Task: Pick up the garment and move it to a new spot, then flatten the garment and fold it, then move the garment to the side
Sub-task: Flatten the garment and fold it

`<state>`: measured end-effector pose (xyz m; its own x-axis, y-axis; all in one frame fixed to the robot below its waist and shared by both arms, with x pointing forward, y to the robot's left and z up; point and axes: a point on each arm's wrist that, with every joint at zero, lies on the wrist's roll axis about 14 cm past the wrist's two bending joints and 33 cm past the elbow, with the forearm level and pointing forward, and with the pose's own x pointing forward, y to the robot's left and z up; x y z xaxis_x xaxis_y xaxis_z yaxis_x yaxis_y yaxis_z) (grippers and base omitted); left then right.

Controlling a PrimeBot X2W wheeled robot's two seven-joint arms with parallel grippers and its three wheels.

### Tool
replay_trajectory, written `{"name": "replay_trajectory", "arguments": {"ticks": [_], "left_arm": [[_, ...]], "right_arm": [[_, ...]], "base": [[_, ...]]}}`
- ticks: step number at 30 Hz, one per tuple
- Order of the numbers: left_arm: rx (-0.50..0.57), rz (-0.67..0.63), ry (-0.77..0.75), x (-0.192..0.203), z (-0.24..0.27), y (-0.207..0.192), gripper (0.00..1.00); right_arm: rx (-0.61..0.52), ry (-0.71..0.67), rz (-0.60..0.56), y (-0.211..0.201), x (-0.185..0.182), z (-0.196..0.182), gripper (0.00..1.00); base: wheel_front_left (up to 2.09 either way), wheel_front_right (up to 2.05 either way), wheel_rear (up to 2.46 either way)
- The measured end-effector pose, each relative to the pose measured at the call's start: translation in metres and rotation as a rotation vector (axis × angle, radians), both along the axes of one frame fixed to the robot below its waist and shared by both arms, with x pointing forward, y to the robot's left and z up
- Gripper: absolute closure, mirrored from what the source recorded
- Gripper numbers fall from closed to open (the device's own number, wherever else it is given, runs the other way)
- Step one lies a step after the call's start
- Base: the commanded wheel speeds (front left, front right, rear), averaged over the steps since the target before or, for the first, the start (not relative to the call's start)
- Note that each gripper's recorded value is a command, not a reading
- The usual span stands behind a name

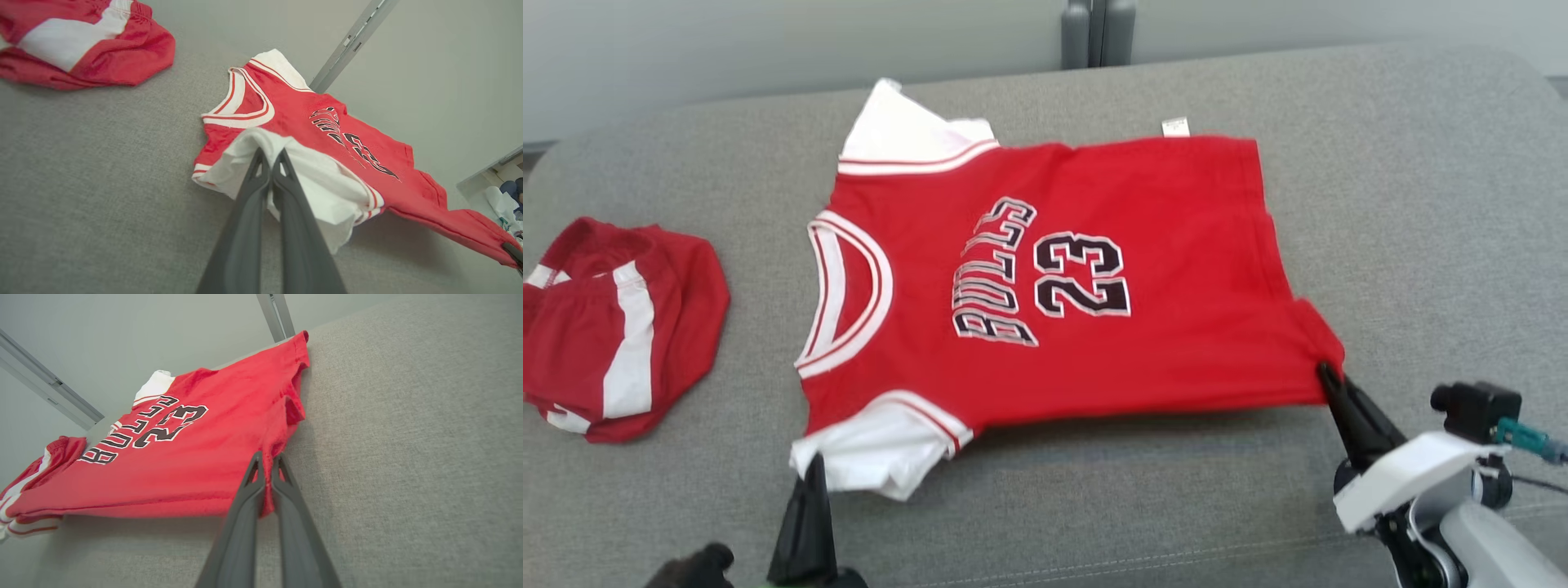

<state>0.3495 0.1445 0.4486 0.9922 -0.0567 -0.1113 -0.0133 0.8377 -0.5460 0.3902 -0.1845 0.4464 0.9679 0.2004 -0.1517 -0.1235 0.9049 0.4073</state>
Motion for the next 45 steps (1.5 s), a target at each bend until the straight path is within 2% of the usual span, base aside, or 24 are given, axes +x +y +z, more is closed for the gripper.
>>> {"name": "replay_trajectory", "arguments": {"ticks": [9, 13, 32, 37, 45], "left_arm": [[-0.016, -0.002, 0.096, -0.042, -0.026, -0.004, 1.00], [-0.016, -0.006, 0.123, -0.048, -0.034, -0.005, 1.00], [0.112, -0.137, -0.130, 0.027, 0.028, -0.026, 1.00], [0.132, -0.146, -0.147, 0.060, 0.034, -0.028, 1.00], [0.170, -0.176, -0.090, 0.087, 0.015, -0.033, 1.00]], "right_arm": [[0.018, 0.107, -0.023, -0.003, -0.043, -0.026, 1.00], [0.004, 0.116, -0.026, -0.004, -0.046, -0.029, 1.00], [0.006, -0.012, -0.017, 0.007, -0.003, 0.021, 1.00], [0.000, 0.027, -0.015, 0.012, 0.020, 0.015, 1.00], [-0.009, 0.097, -0.001, 0.022, 0.045, -0.002, 1.00]], "base": [[0.00, 0.00, 0.00], [0.00, 0.00, 0.00], [0.00, 0.00, 0.00], [0.00, 0.00, 0.00], [0.00, 0.00, 0.00]]}}
